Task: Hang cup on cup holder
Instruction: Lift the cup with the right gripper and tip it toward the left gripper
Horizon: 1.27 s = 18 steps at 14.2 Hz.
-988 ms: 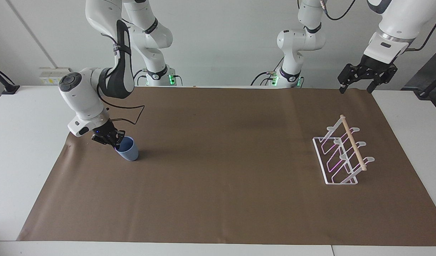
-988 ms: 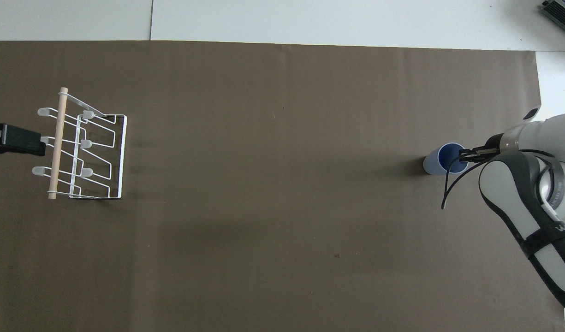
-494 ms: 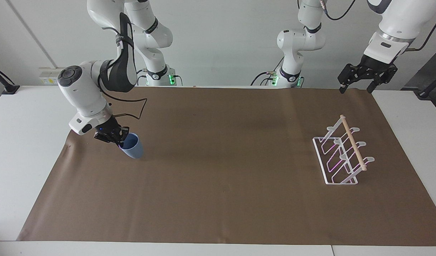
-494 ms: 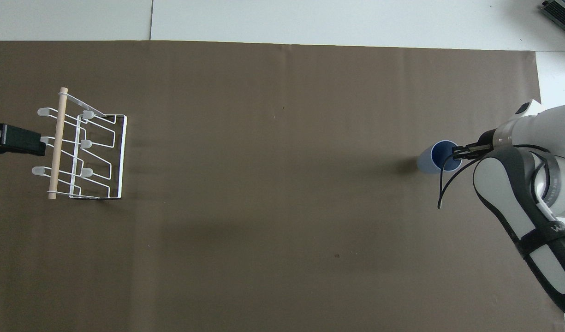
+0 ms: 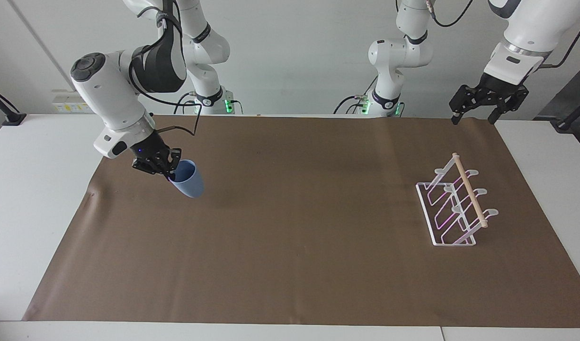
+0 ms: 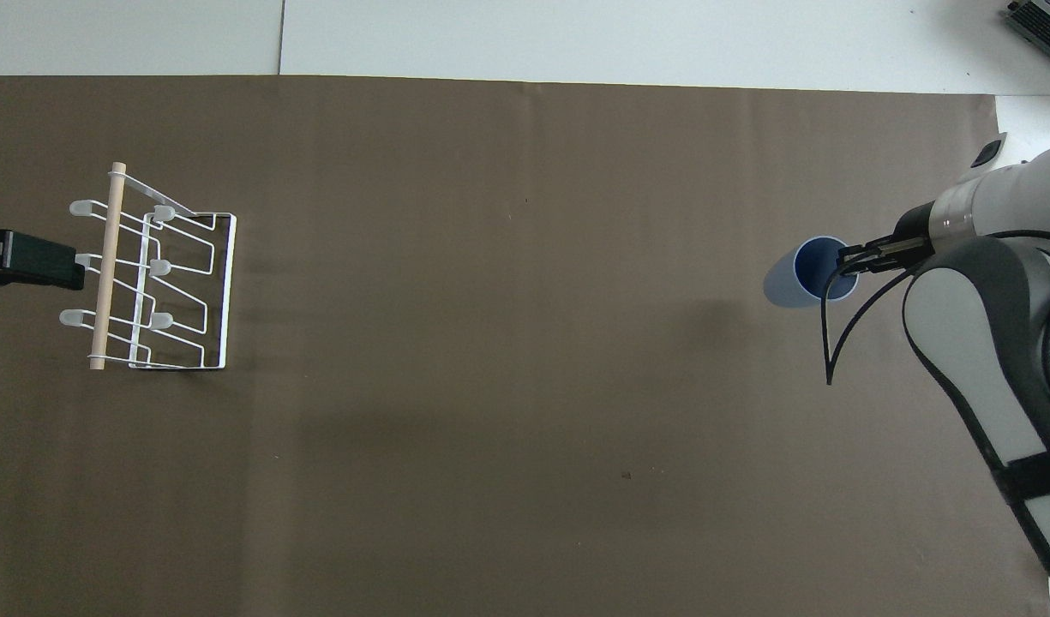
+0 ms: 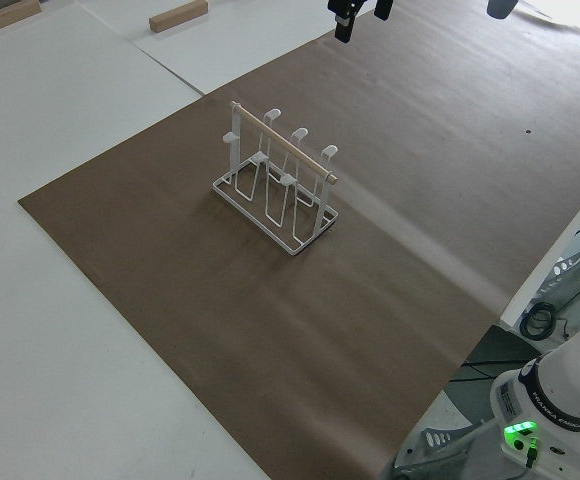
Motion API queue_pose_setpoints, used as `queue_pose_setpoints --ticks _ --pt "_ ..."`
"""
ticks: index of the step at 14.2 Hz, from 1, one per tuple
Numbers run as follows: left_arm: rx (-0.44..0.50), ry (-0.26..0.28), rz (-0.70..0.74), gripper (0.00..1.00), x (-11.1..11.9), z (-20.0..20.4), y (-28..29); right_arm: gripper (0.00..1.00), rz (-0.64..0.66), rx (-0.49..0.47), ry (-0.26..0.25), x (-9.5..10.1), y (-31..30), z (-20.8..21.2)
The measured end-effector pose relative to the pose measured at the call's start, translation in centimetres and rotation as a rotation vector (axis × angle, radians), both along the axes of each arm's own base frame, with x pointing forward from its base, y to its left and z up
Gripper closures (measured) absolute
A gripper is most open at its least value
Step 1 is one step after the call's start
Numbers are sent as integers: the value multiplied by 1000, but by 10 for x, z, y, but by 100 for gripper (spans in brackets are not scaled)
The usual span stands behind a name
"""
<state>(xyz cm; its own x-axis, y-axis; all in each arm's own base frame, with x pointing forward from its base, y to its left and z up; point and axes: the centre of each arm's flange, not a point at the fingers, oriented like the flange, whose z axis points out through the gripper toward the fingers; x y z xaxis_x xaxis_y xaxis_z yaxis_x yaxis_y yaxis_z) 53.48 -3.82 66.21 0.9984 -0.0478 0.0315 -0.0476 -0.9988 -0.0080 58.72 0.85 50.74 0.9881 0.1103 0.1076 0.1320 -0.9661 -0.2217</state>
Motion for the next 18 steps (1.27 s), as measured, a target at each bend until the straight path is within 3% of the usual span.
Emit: queue_pose_setpoints --ticks 6,14,16,18 --pt "0 4 -4 0 0 0 -2 96 -71 240 -8 -17 20 48" --pt "2 35 -16 0 -5 -2 -9 96 -79 579 75 -30 46 70" --pt "-4 22 -51 0 -8 0 -30 96 -75 657 93 -33 53 76" --pt "-69 18 -63 0 -12 2 -63 96 -65 715 111 -36 58 81"
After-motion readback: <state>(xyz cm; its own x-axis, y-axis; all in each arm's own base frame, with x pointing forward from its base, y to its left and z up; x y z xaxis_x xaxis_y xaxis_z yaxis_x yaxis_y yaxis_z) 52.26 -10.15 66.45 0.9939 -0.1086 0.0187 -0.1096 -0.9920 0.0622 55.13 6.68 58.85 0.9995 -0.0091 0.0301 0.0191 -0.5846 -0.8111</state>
